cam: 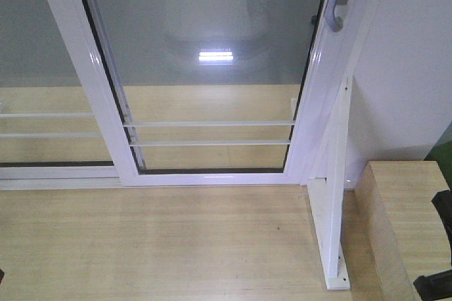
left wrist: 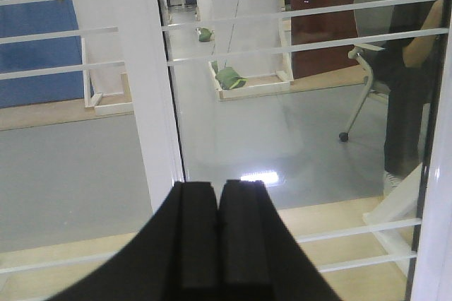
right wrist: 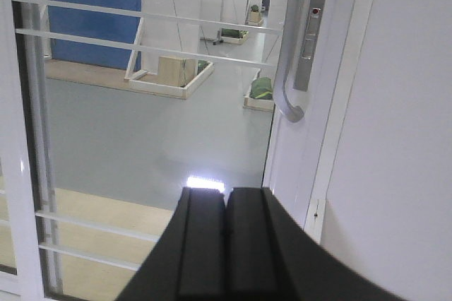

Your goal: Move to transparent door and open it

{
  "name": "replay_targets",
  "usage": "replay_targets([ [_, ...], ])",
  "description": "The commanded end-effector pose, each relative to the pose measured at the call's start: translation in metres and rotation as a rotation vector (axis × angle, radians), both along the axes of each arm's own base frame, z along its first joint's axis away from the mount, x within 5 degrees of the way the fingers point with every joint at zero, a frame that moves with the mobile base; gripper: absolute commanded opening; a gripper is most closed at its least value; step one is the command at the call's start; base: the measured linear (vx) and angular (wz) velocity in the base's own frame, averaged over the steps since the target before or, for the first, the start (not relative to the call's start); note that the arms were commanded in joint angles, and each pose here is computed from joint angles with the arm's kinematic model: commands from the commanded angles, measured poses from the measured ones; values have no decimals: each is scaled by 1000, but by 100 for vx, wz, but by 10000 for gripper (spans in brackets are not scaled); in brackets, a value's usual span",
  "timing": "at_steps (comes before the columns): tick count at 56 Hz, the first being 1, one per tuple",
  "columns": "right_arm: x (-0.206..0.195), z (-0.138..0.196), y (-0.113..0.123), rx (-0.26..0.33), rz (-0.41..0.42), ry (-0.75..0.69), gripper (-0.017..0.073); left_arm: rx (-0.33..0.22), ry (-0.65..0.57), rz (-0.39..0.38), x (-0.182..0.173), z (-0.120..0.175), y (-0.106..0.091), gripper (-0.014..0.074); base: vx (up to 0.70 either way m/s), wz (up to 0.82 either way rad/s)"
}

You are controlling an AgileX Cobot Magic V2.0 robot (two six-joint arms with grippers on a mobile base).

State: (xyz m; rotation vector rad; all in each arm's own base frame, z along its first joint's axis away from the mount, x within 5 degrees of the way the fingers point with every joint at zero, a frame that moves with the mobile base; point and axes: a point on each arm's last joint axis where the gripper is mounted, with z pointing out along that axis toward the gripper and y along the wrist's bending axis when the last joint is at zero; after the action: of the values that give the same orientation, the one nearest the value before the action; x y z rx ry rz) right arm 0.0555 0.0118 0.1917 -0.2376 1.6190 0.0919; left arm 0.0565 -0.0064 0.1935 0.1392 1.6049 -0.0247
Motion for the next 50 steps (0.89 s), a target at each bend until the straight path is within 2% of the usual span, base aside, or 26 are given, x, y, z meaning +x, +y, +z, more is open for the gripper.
replay_targets([
  [1,-1,7,-1,6,-6,-95,-6,-21,-76,8,0,3,1,-6,31,0],
  [50,-1,7,-1,6,-6,-95,-6,-21,-76,8,0,3,1,-6,19,0],
])
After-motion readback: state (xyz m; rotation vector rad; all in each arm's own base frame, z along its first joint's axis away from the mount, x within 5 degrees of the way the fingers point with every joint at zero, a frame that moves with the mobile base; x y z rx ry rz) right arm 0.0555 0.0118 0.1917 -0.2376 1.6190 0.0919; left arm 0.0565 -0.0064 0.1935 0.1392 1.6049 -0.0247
